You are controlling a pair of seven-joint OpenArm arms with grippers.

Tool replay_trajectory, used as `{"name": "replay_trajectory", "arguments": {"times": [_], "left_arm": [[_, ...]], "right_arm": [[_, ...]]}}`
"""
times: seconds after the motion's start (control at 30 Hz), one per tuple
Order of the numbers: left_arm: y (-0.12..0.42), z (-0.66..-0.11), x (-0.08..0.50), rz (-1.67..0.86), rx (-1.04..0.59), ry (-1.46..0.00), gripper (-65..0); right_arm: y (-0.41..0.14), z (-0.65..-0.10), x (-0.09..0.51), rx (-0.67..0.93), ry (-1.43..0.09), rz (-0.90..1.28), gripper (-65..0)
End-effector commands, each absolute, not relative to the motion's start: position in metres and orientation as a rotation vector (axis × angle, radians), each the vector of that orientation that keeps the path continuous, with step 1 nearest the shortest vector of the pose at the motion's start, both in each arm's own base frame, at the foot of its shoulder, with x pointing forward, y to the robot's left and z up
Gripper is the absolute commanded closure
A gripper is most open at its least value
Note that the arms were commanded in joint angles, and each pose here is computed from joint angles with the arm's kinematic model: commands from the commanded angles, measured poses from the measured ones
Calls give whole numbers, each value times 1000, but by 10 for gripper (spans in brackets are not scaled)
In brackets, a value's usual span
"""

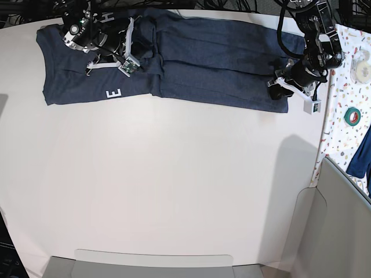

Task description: Layout the t-shirt on the table in an organized manner, then fold the t-shirt properly

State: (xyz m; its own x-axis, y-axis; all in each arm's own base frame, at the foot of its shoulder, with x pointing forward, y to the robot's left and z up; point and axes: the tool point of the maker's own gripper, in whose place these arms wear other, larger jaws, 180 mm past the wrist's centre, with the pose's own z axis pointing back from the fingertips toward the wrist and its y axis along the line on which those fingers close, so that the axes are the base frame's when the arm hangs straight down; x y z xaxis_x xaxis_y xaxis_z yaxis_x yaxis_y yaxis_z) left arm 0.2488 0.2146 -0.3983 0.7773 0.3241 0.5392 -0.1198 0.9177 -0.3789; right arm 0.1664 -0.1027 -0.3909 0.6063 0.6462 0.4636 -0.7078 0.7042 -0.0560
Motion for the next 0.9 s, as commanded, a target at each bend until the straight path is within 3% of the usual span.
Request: {"name": "replay_trajectory", "arguments": {"times": [0.0,0.3,0.67,0.87], "left_arm": [[215,-391,254,232,-339,-665,-214],[217,-390,254,236,-335,-669,-214],[230,-360,265,225,-300,-764,-220],[265,-346,262,302,-238,-817,-269]], "right_arm": [[-116,-386,173,92,-492,772,0],[-182,-370,198,-35,-563,474,0],[-161,-361,217,11,-638,426,0],[-150,-351,231,63,-696,396,0]]}}
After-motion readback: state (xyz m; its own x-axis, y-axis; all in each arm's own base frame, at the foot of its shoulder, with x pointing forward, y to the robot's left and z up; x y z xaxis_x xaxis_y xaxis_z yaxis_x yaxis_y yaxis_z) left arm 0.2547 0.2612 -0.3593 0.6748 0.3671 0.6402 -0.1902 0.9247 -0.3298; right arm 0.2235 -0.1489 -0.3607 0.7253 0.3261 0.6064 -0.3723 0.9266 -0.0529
